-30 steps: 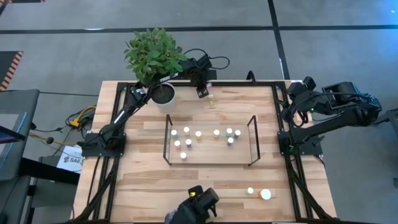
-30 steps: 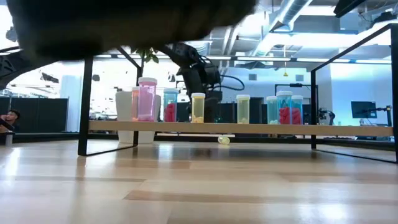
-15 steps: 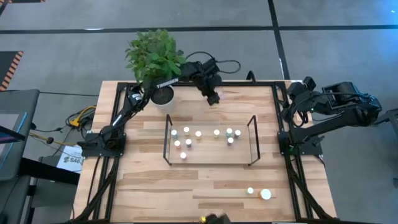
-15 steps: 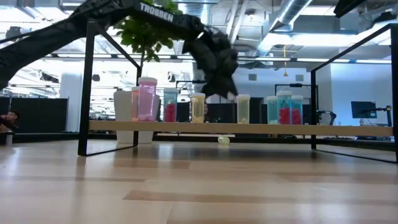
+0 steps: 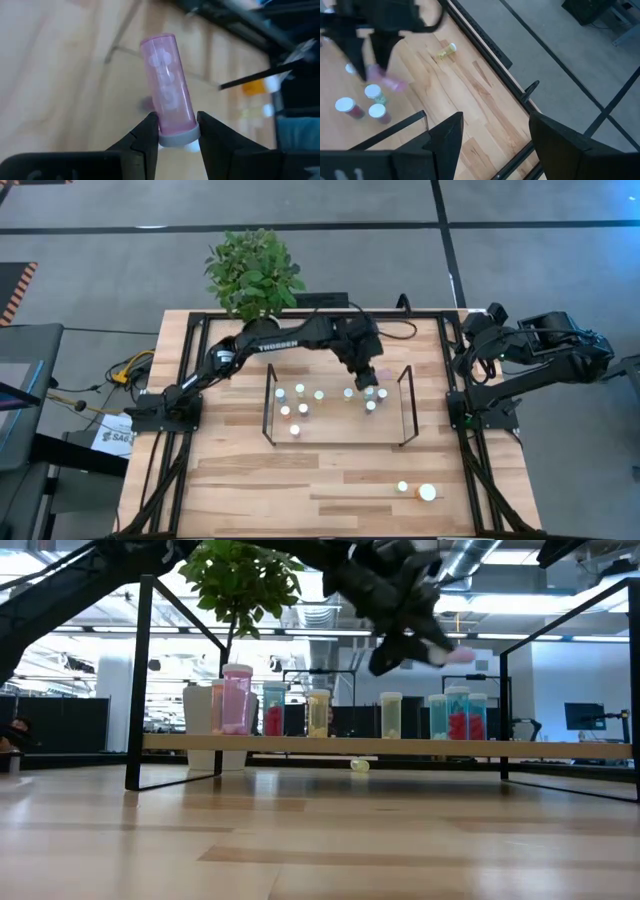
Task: Pick and place medicine bottles onto shelf by color
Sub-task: Put the pink pill bottle on the shelf
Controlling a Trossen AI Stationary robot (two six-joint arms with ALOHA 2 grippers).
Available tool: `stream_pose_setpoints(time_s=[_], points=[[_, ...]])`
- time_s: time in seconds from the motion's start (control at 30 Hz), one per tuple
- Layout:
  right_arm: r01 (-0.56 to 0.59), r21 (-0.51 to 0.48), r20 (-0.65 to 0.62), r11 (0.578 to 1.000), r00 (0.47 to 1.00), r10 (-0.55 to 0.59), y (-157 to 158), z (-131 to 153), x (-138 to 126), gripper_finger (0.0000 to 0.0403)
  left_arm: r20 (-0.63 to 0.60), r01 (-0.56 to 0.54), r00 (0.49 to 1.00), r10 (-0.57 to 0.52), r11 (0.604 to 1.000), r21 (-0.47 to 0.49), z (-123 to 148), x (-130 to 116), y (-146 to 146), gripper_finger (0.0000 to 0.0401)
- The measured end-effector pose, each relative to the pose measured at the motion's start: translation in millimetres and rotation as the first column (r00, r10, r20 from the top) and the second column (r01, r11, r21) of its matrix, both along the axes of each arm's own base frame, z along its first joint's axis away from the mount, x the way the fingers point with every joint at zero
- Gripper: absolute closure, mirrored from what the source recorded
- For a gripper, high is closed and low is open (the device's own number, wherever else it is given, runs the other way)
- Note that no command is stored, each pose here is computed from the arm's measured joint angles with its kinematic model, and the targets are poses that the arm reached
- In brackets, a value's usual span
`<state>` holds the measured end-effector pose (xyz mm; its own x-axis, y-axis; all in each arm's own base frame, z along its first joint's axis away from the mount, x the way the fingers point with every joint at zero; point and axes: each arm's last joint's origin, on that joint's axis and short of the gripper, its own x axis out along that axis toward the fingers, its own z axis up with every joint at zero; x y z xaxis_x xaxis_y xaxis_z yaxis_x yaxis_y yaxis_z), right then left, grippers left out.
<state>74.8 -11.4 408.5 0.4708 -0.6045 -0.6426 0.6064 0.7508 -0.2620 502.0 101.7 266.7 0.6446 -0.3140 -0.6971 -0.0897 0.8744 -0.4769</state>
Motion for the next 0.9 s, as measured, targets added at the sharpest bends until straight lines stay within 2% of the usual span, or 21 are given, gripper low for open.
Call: stream_pose_setpoints(time_s=[0.1,0.23,0.37,0.6,0.9], points=[[-0.001,-0.001,-0.001,1.000,1.000,0.001,0,0,0,0.0153,0.031,-0.009,0.999,0.010,0.999,-0.041,9,6,-16,0.0303],[-0.001,0.000,0.006,1.000,1.000,0.001,0,0,0,0.0153,0.062,-0.059,0.996,0.061,0.998,-0.029,20,11,-32,0.0303],[-0.002,0.007,0.079,1.000,0.997,0.001,1,4,6,0.0153,0.083,-0.091,0.992,0.095,0.994,-0.058,27,13,-46,0.0303],[-0.006,0.006,0.110,1.000,0.994,0.006,1,6,8,0.0153,0.093,-0.049,0.994,0.061,0.991,-0.126,42,9,-72,0.0303],[-0.006,0.006,0.110,1.000,0.994,0.006,1,6,8,0.0153,0.134,-0.042,0.989,0.061,0.990,-0.138,67,-1,-94,0.0303]])
